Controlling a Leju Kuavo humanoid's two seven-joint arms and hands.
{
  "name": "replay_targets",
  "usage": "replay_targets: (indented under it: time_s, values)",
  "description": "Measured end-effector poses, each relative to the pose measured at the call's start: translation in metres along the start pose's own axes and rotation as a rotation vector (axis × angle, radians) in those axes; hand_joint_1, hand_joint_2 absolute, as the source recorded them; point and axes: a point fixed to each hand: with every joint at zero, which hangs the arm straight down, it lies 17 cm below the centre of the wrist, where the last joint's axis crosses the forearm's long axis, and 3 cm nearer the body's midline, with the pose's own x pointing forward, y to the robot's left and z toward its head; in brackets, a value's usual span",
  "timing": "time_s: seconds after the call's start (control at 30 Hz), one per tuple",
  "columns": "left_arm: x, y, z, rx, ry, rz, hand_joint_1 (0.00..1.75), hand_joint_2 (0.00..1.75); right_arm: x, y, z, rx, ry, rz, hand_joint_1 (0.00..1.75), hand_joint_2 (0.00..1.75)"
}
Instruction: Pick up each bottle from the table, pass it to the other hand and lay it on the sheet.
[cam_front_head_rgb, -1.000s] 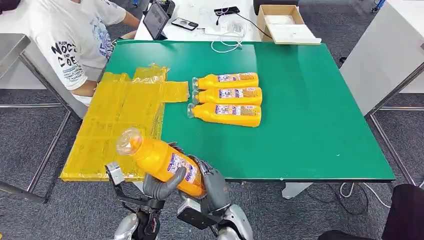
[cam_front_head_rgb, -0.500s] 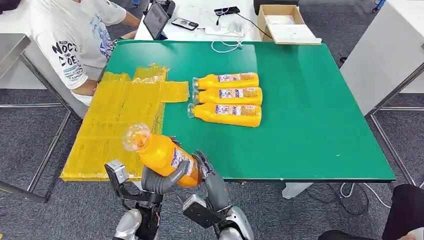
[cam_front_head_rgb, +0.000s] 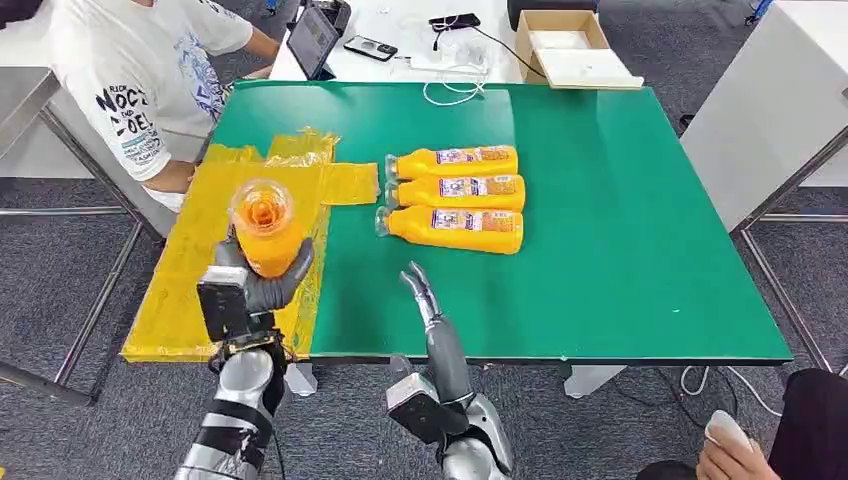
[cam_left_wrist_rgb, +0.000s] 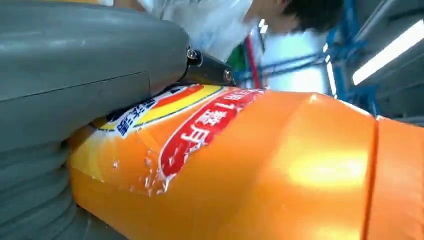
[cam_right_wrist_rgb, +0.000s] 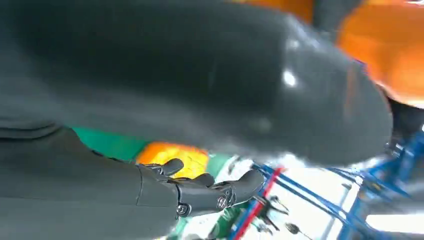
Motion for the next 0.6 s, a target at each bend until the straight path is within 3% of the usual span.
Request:
replay_targets:
  time_s: [0.23, 0.37, 0.5, 0.6]
  values:
    - [-0.014, 0.008, -0.01, 0.003, 0.002, -0.07, 1.75, 1.75, 0.011, -0.008, -0.006, -0.029, -0.036, -0.001, 0.0, 0.0]
    - [-0.03, 0.017, -0.024, -0.009, -0.036, -0.338, 1.75, 1.75, 0.028, -0.031, -0.013, -0.133, -0.092, -0.002, 0.0, 0.0]
    - [-0.065, 0.019, -0.036, -0.158, -0.063, -0.692, 1.75, 1.75, 0.042, -0.052, -0.02, -0.218, -0.121, -0.029, 0.0, 0.0]
    - [-0.104, 0.03, -0.039, -0.254, -0.007, -0.891, 1.75, 1.75, 0.052, -0.065, -0.023, -0.267, -0.145, -0.054, 0.0, 0.0]
